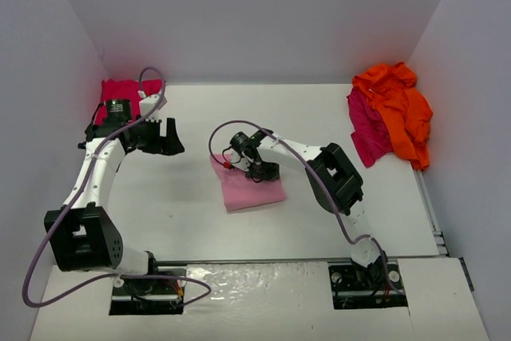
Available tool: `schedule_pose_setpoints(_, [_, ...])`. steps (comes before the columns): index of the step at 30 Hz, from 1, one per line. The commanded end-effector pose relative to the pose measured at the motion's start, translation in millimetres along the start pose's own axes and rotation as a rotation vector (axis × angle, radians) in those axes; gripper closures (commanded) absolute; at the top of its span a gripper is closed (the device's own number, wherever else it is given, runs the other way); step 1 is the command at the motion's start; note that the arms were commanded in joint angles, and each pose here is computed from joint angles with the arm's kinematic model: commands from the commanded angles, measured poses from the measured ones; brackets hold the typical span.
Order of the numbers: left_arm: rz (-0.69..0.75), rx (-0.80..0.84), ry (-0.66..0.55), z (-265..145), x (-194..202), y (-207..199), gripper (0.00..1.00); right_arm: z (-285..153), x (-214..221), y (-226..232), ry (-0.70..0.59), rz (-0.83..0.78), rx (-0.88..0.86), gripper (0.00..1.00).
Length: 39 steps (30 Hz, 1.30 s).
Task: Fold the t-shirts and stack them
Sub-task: Fold the tshirt, then neatly place the folded tshirt to the corner
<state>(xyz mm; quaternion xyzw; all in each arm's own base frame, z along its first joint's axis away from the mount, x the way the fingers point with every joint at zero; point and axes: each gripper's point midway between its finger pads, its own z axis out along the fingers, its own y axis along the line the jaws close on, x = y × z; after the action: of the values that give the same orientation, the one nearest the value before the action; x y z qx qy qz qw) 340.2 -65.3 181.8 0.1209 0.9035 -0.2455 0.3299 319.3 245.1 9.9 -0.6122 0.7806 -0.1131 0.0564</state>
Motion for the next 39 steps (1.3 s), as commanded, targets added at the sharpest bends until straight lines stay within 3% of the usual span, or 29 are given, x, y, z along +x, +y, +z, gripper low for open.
schedule_pose_setpoints(1, [-0.013,0.097,-0.036,8.2,-14.0,-11.8,0.20,-12.4,-29.6,19.4,-0.119,0.008,-0.080,1.00])
schedule_pose_setpoints(8, [-0.065,0.175,0.060,31.6,-1.1,-21.1,0.20,-46.7,-35.0,-10.7,-0.176,0.050,0.027,1.00])
schedule_pose_setpoints(12, [-0.050,0.209,0.165,47.5,21.6,-38.3,0.19,-108.3,-15.0,-50.3,-0.270,0.107,0.143,1.00])
schedule_pose_setpoints(16, [-0.069,0.231,0.239,61.0,38.8,-47.4,0.17,-183.4,16.1,-92.9,-0.441,0.210,0.236,1.00])
schedule_pose_setpoints(21, [-0.112,0.234,0.294,79.7,56.7,-45.1,0.15,-235.4,57.5,-120.2,-0.595,0.329,0.270,1.00])
schedule_pose_setpoints(26, [-0.135,0.213,0.336,88.0,69.4,-37.7,0.15,-247.2,88.7,-127.2,-0.621,0.395,0.301,1.00])
schedule_pose_setpoints(37, [-0.147,0.166,0.462,109.3,95.4,-30.6,0.15,-244.0,84.9,-120.1,-0.651,0.413,0.265,0.99])
schedule_pose_setpoints(39, [-0.144,0.179,0.478,113.4,99.4,-32.9,0.07,-245.6,84.4,-118.3,-0.660,0.415,0.260,0.99])
